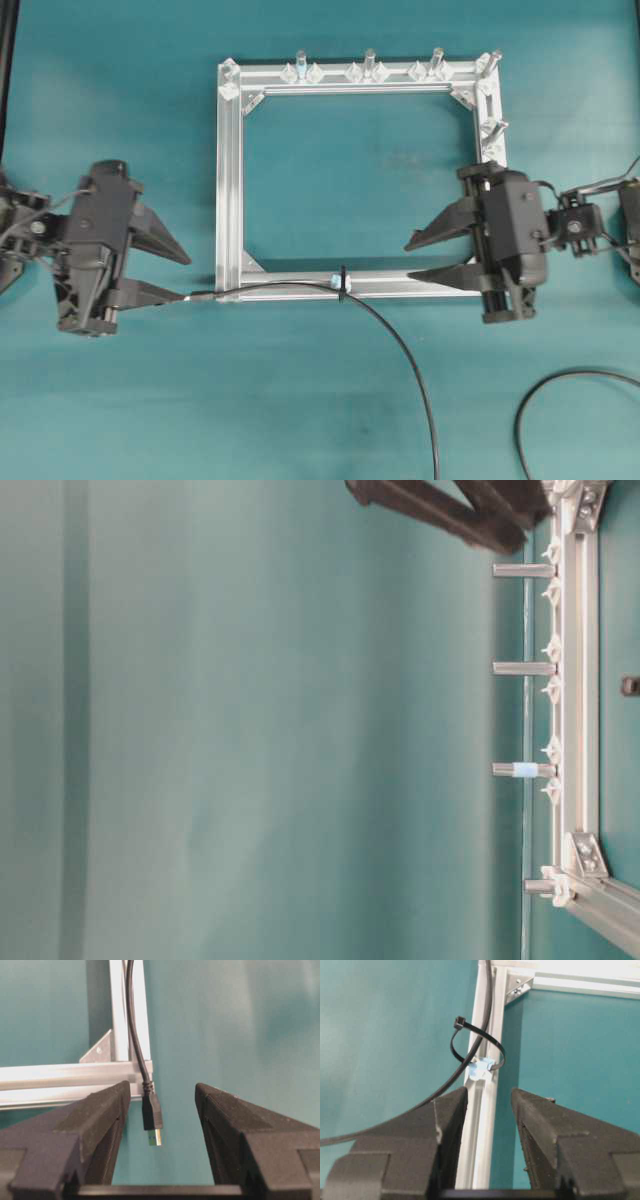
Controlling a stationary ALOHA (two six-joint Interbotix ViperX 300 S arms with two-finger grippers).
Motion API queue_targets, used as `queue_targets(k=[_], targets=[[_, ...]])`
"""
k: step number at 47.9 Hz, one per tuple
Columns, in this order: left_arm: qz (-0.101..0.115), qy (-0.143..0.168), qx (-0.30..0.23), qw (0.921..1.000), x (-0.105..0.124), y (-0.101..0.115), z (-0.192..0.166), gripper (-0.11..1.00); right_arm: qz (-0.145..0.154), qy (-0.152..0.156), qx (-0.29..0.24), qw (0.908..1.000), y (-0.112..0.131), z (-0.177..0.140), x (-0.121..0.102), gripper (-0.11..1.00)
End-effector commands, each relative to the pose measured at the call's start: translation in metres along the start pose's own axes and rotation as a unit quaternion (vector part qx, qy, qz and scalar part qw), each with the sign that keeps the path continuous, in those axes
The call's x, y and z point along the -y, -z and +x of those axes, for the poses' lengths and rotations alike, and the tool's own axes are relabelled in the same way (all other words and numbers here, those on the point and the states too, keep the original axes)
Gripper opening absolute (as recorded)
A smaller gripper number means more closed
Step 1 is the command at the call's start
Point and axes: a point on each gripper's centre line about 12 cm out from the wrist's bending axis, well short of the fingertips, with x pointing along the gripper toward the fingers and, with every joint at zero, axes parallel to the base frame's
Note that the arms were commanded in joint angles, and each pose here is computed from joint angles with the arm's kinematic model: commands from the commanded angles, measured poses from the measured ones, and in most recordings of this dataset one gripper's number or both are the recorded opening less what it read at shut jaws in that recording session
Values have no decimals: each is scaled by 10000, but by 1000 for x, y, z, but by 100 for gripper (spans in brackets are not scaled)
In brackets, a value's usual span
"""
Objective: Insert the wire through the string loop located in the center.
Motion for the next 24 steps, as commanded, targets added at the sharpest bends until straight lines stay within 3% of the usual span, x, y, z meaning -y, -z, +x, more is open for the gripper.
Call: queue_targets(k=[1, 9, 24], targets=[[-43, -54, 328, 9994, -5, -9, -9, 55, -18, -58, 285, 9996, -8, -8, -2, 43], [-157, -176, 668, 9975, -15, -10, -18, 54, 0, -63, 423, 9991, -2, -16, 1, 43], [-182, -175, 808, 9964, -17, 0, -28, 54, 93, 97, 688, 9975, -6, -23, 14, 43]])
